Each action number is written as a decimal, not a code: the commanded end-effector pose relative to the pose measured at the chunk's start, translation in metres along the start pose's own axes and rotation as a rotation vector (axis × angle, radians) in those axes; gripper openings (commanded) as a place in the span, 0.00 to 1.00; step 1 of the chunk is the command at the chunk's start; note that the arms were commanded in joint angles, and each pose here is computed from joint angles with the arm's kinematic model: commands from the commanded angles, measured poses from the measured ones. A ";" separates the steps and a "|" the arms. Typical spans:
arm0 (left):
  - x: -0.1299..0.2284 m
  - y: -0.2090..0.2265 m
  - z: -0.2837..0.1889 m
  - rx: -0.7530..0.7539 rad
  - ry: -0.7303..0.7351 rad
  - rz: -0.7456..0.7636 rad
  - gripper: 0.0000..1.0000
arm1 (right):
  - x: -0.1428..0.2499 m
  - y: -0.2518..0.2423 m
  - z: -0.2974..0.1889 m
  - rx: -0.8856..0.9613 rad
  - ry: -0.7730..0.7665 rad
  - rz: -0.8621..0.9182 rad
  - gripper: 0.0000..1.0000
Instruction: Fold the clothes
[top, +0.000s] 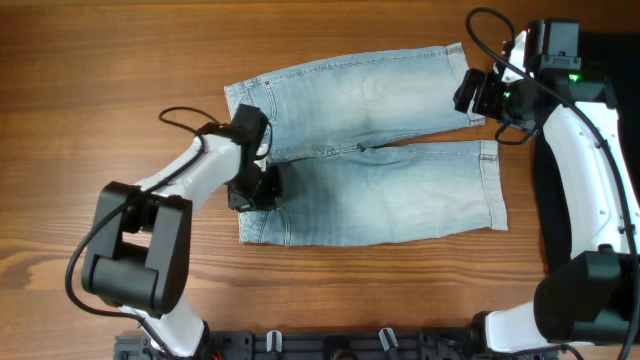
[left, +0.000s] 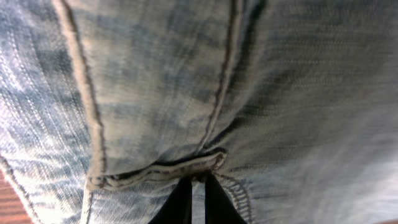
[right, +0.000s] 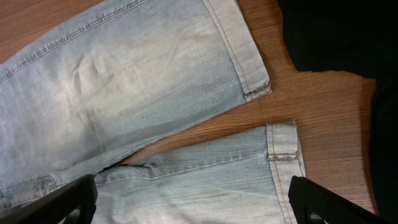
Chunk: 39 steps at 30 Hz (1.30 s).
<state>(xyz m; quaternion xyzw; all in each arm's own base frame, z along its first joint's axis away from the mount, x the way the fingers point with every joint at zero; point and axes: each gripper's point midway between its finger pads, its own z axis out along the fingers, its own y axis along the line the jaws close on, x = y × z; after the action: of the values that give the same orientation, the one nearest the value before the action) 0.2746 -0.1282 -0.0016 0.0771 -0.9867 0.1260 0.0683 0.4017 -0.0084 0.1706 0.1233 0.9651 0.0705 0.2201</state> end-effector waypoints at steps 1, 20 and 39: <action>-0.004 0.069 0.025 -0.140 -0.001 -0.145 0.08 | -0.003 0.003 0.001 -0.016 -0.002 0.000 0.99; -0.052 -0.004 -0.164 0.224 -0.537 -0.037 0.06 | -0.021 0.016 0.000 -0.085 -0.075 -0.012 1.00; -0.037 0.044 -0.137 -0.014 -0.439 -0.184 0.08 | 0.152 -0.027 0.078 0.047 0.403 0.264 0.04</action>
<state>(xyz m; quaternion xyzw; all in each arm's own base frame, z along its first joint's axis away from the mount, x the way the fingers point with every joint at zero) 0.3269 -0.0325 0.1231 0.1870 -0.9639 0.0640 -0.1783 0.3020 0.0032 0.0467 0.2232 0.9716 0.0745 0.0237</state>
